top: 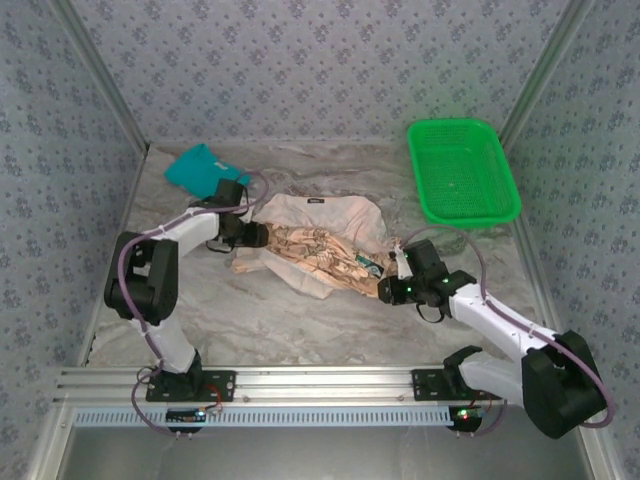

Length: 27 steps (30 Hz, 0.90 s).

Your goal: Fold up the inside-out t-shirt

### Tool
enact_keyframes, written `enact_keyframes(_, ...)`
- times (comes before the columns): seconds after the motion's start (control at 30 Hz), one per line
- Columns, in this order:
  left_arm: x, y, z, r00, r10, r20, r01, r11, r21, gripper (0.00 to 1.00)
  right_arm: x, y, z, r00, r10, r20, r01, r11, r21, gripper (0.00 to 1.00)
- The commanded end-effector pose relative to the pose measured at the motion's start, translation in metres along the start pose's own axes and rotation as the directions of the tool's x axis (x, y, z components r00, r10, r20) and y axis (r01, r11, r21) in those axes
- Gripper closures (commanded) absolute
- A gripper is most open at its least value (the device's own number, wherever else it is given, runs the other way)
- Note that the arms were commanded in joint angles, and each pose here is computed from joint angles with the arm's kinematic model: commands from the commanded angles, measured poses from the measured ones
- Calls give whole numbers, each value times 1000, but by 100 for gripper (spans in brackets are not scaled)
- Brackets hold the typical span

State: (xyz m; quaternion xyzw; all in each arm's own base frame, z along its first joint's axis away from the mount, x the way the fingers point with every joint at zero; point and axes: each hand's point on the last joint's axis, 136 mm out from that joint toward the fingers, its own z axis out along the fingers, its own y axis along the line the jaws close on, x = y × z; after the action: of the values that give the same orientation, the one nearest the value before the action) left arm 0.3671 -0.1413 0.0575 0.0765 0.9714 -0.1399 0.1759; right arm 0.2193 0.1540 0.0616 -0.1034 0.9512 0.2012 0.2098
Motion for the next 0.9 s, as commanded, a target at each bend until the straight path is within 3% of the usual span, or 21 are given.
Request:
enact_keyframes(0.0,-9,-36,-52,994,89,64,-92,995,47,48,-23,26,-17,987,-155,41,155,988,7,55)
enact_keyframes(0.17,16,-136,-50,930,346,123,-367,884,288,44,-48,73,-6,924,-377,65,379,925,-22,47)
enact_keyframes(0.27,21,-161,-29,938,320,130,-345,857,382,40,-61,82,19,909,-410,75,414,909,-40,44)
enact_keyframes(0.4,12,-155,-4,932,346,112,-363,888,281,37,-75,87,42,902,-426,69,429,902,-40,45)
enact_keyframes(0.47,12,-162,7,925,372,76,-377,880,288,37,-80,86,50,901,-428,66,431,902,-32,54)
enact_keyframes(0.53,16,-168,19,925,378,39,-371,875,310,39,-85,81,51,903,-423,75,424,906,2,81)
enact_keyframes(0.6,17,-167,28,926,377,21,-364,878,310,54,-89,79,43,903,-419,99,420,908,12,92)
enact_keyframes(0.67,7,-158,28,932,362,30,-355,891,282,89,-92,80,33,904,-407,132,412,911,-8,98)
enact_keyframes(0.7,-1,-155,22,936,349,47,-347,895,281,100,-92,81,27,905,-402,142,409,912,-22,99)
enact_keyframes(0.8,-32,-143,-27,944,288,160,-325,897,301,100,-97,78,4,908,-383,172,394,919,-34,100)
enact_keyframes(0.87,-52,-133,-77,928,259,267,-332,901,280,100,-103,70,-17,917,-351,189,361,933,-17,100)
